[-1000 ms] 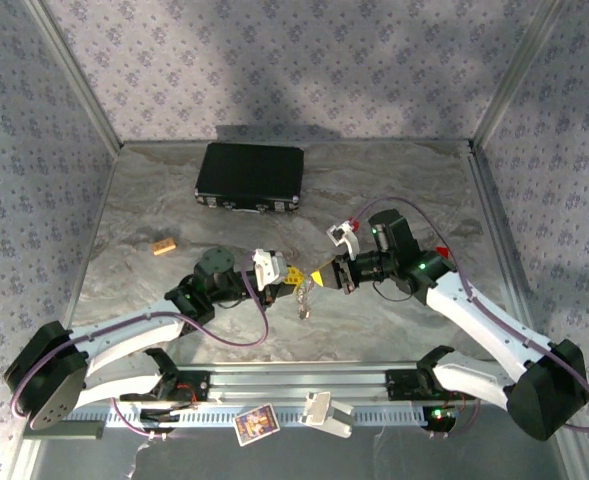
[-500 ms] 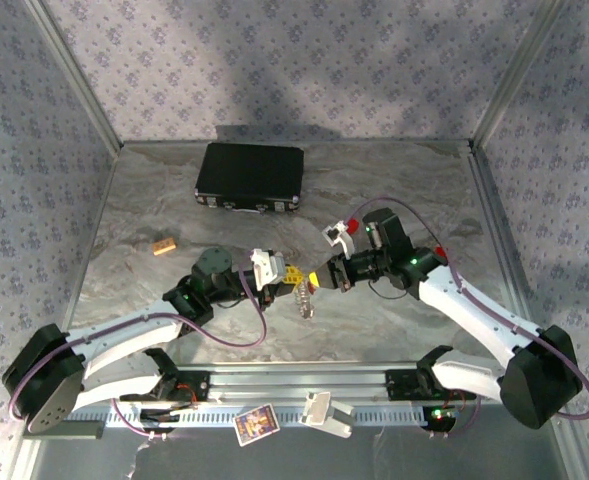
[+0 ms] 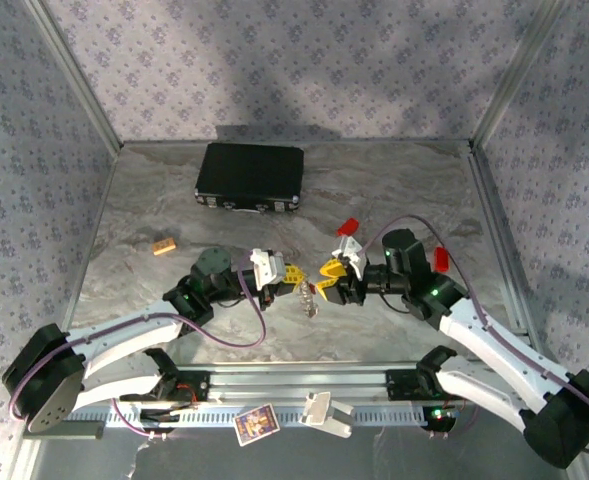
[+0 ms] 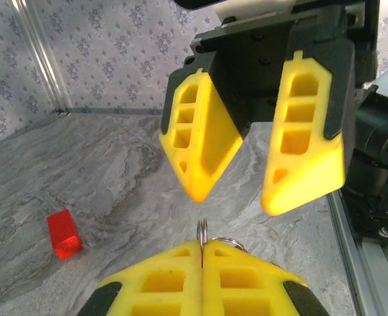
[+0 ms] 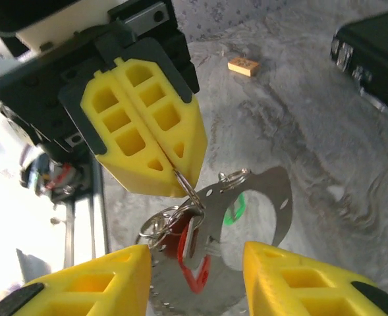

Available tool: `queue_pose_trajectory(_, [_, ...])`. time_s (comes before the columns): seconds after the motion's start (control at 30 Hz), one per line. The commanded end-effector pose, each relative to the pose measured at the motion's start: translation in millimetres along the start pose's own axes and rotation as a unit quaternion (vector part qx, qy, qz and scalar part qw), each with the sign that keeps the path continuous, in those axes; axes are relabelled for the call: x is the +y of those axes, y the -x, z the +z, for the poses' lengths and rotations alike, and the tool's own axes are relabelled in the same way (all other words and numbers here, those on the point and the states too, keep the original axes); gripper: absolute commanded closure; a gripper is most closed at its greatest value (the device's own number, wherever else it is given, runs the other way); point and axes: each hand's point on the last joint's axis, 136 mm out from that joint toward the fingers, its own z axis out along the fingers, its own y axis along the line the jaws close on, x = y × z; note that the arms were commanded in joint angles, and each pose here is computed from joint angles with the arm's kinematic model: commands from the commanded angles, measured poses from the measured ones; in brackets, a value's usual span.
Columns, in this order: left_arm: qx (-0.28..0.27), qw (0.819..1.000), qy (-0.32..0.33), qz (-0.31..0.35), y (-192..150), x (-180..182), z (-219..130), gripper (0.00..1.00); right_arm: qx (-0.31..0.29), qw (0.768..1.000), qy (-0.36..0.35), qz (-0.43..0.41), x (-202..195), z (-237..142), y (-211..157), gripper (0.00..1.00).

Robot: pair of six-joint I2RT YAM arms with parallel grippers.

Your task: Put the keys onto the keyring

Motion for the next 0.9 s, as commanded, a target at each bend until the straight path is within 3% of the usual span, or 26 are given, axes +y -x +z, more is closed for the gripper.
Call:
queue_pose_trajectory(0.0, [-0.036, 0.999, -0.022, 0.010, 17.4, -6.7, 1.7, 1.00, -0.009, 0.996, -0.005, -0.089, -6.0, 4.6, 10.5, 0.62])
queue_pose_trajectory(0.3, [-0.036, 0.999, -0.028, 0.008, 16.6, -8.0, 3.1, 1.00, -0.005, 0.995, 0.025, -0.092, -1.9, 12.7, 11.4, 0.74])
queue_pose_trajectory(0.7, [-0.039, 0.998, -0.040, 0.008, 15.6, -10.0, 6.8, 1.00, -0.024, 0.995, 0.044, -0.091, 2.3, 8.7, 21.4, 0.76])
queue_pose_trajectory(0.87, [-0.046, 0.998, -0.044, 0.008, 18.7, -11.1, 6.6, 1.00, -0.015, 0.995, 0.047, -0.086, 0.4, 12.4, 18.3, 0.82])
